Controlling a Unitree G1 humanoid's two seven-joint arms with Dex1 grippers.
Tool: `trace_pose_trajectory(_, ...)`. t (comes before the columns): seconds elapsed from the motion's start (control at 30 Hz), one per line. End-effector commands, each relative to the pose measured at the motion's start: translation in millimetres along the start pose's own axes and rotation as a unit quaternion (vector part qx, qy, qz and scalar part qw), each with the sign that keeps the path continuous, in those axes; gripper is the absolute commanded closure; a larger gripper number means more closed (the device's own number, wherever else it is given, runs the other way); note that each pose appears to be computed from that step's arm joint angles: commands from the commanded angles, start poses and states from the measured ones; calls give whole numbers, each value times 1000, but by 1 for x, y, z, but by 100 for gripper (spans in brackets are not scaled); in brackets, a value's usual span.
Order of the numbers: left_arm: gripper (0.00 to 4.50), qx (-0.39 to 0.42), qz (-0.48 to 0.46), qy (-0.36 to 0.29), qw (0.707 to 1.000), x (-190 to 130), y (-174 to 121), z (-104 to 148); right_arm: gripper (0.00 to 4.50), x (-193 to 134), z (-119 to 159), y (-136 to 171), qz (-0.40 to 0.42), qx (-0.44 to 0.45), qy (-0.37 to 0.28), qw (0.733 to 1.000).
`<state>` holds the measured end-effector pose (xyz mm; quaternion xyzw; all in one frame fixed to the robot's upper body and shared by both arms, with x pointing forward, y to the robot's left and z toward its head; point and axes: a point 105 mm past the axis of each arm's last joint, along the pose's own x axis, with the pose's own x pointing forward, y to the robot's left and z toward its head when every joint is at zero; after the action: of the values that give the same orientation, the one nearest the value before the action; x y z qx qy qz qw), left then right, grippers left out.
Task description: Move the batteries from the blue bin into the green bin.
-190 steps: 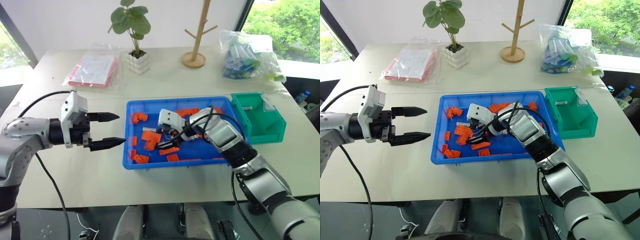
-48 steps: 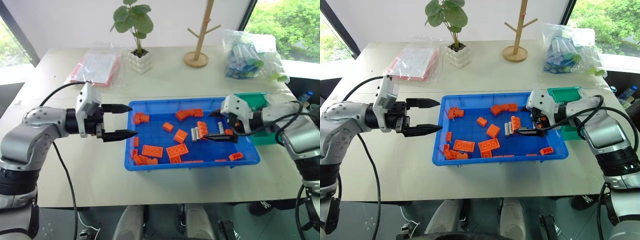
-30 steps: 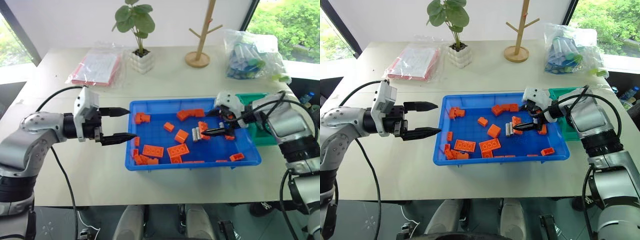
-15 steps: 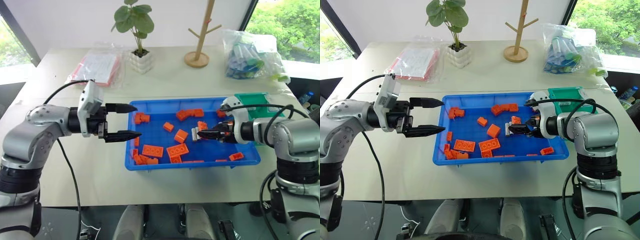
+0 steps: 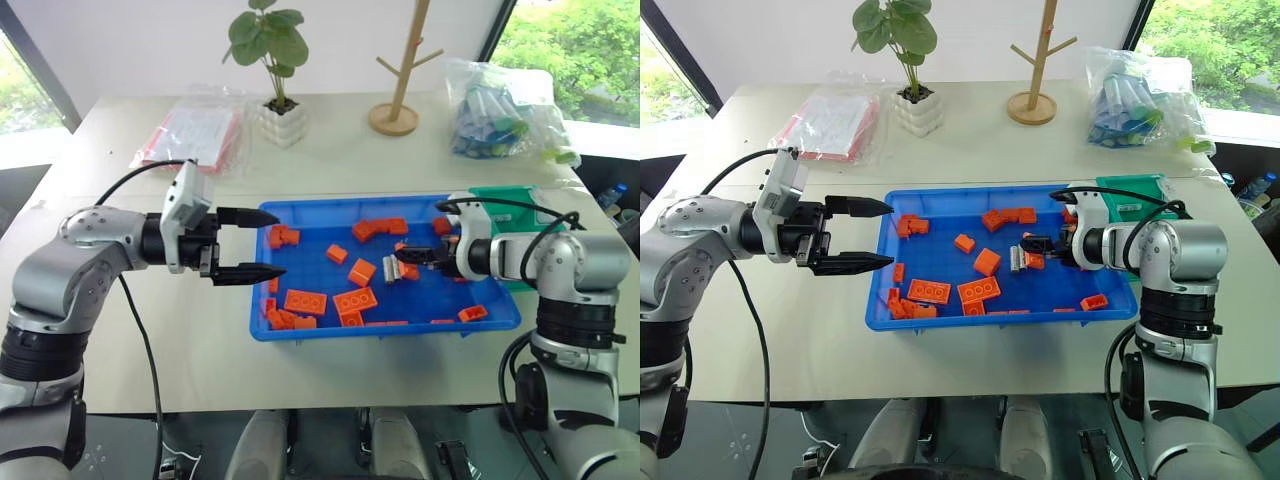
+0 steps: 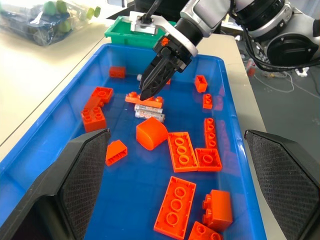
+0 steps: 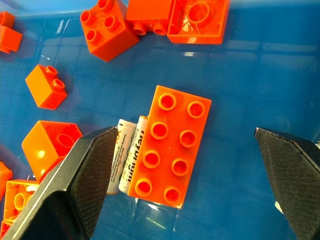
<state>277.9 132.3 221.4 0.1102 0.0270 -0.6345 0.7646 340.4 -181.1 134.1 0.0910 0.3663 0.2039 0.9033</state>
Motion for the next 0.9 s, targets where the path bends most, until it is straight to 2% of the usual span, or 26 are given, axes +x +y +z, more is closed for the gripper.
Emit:
trace_pose_trajectory(0.03, 0, 25, 8, -8, 1000, -1, -1, 9, 3, 2, 0, 8, 16, -4, 3, 1000)
trace_pose_trajectory(0.07, 0, 25, 9, -8, 1000, -1, 0, 9, 3, 2, 0, 9, 17, -4, 4, 1000)
trace_pose_trajectory(0.17, 0, 25, 11, -9, 1000, -2, 0, 9, 87, 2, -1, 9, 15, -5, 6, 1000)
trace_pose_trajectory(0.27, 0, 25, 13, -9, 1000, -2, 0, 9, 219, 2, 0, 9, 13, -6, 5, 1000)
trace_pose_trajectory(0.3, 0, 25, 13, -10, 1000, -2, 0, 9, 278, 1, 1, 9, 12, -7, 4, 1000)
trace_pose_trajectory(0.37, 0, 25, 14, -11, 1000, -1, 1, 9, 339, -2, 5, 8, 10, -7, 1, 1000)
trace_pose_trajectory(0.6, 0, 26, 15, -14, 999, 0, 3, 8, 339, -13, 37, 13, 4, -17, -33, 999)
trace_pose_trajectory(0.73, 0, 27, 15, -18, 999, 1, 5, 8, 339, -7, 65, 41, 32, -32, -57, 997)
trace_pose_trajectory(0.9, 0, 29, 15, -22, 999, 3, 5, 9, 339, 23, 61, 81, 75, -55, -43, 995)
